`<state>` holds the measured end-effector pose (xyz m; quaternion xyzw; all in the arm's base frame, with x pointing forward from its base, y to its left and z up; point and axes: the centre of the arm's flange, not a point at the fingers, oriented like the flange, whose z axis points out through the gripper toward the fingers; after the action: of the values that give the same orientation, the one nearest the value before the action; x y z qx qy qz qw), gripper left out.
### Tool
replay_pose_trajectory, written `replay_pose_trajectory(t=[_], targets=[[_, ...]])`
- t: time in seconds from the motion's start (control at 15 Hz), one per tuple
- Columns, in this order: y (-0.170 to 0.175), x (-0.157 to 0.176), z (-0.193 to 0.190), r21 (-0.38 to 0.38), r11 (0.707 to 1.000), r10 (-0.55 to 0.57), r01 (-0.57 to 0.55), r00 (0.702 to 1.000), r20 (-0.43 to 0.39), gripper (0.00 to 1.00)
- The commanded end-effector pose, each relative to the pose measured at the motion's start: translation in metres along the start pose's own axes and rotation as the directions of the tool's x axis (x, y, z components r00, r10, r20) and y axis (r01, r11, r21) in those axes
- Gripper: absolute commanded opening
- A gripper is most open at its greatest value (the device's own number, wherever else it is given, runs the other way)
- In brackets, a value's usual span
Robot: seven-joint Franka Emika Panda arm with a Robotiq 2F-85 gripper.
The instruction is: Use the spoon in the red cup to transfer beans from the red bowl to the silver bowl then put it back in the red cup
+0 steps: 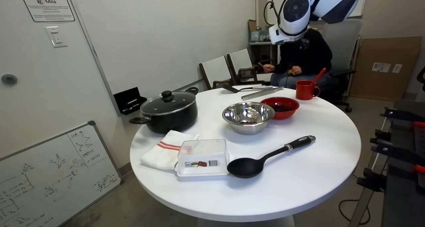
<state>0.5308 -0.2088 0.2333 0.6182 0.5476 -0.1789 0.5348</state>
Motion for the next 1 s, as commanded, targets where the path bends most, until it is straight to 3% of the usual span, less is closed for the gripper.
replay_pose_trajectory(t=[0.0, 0.47, 0.73, 0.93], targets=[[-0.014, 0.017, 0.007, 0.02, 1.0, 0.006, -0.009, 0.99, 0.142, 1.0], [0.001, 0.019, -0.012, 0.076, 0.996, 0.016, -0.04, 0.955, 0.296, 1.0], [-0.013, 0.002, -0.003, 0.054, 0.998, -0.031, 0.014, 0.947, 0.321, 1.0], [-0.005, 0.013, -0.002, 0.063, 0.998, 0.002, -0.023, 0.953, 0.302, 1.0]])
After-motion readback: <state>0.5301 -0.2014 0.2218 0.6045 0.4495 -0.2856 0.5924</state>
